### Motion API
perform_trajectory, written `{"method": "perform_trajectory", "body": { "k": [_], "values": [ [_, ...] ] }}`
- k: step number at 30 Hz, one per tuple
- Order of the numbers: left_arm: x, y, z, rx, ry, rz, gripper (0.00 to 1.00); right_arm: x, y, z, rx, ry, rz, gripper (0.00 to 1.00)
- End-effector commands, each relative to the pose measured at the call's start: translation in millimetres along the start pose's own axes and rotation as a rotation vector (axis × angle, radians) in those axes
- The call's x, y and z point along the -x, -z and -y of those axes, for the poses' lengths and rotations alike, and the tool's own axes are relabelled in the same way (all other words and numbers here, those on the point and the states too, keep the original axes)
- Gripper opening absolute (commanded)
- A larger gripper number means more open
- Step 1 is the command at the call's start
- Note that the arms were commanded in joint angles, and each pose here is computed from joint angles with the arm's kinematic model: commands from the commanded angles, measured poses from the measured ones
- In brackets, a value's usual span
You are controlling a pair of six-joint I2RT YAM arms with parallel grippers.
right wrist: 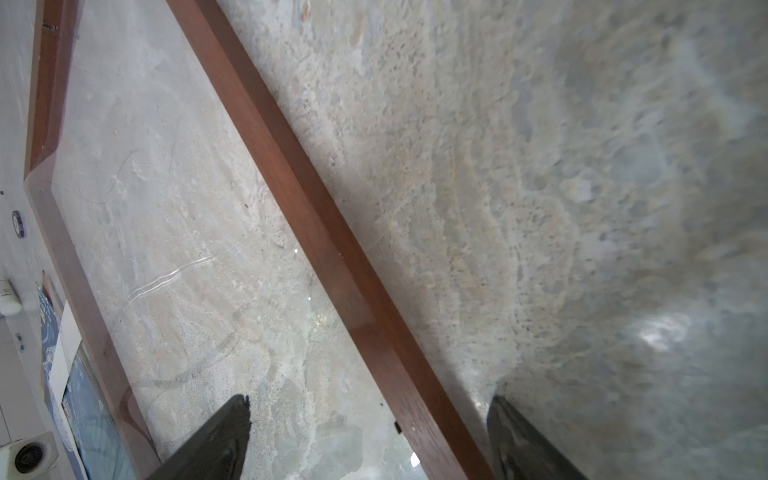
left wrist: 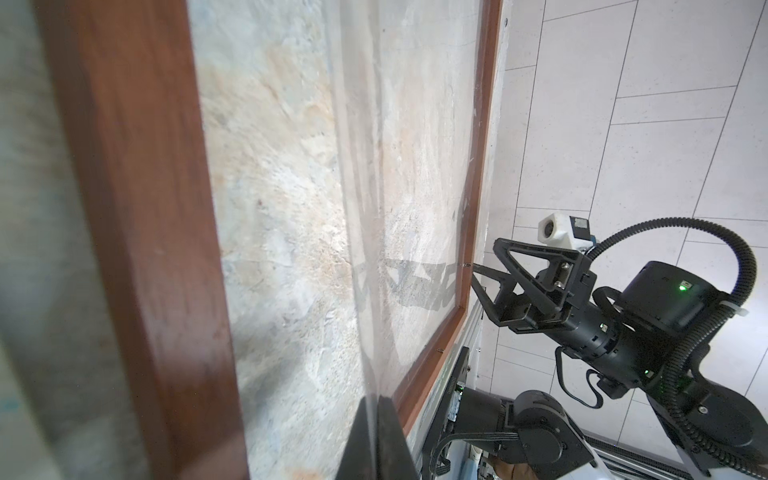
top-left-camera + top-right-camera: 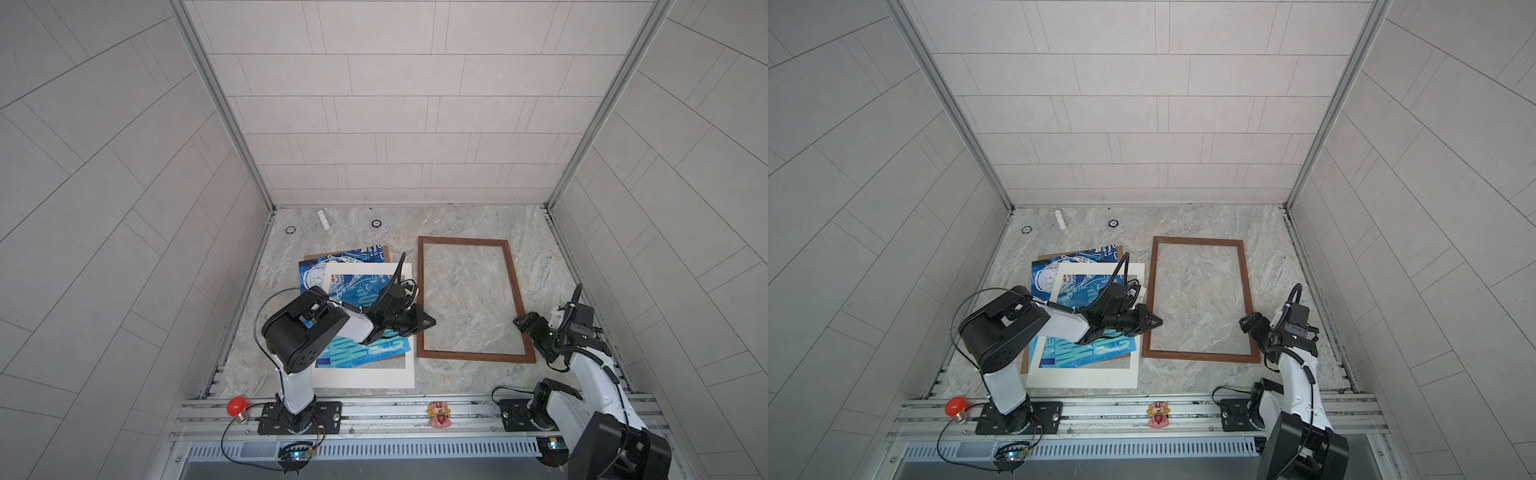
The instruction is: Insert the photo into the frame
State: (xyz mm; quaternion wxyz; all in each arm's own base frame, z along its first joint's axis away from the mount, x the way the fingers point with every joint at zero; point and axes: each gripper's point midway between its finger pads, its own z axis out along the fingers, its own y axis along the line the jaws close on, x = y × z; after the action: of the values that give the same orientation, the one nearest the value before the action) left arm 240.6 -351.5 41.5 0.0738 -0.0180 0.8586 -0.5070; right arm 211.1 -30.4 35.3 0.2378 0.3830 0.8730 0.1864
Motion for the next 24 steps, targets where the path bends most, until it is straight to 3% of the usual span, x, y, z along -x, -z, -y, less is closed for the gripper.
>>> {"method": "perform_trajectory", "body": {
  "k": [1, 11, 17, 24],
  "values": [
    [1.7, -1.3, 2.3, -0.020, -0.023, 0.011, 0.00, -1.5, -8.0, 2.3, 0.002, -0.003, -0.013, 0.85],
    [-3.0, 5.8, -16.0, 0.168, -0.094, -0.048, 0.04, -11.0, -18.7, -3.1, 0.041, -0.026, -0.099, 0.84],
    [-6.6, 6.8, -21.2, 0.222, -0.104, -0.085, 0.21, -11.8, -18.4, -7.2, 0.065, -0.019, -0.101, 0.83],
    [-11.1, 4.6, -22.3, 0.268, -0.125, -0.131, 0.27, -10.9, -17.6, -9.1, 0.074, -0.013, -0.095, 0.83]
  ]
}}
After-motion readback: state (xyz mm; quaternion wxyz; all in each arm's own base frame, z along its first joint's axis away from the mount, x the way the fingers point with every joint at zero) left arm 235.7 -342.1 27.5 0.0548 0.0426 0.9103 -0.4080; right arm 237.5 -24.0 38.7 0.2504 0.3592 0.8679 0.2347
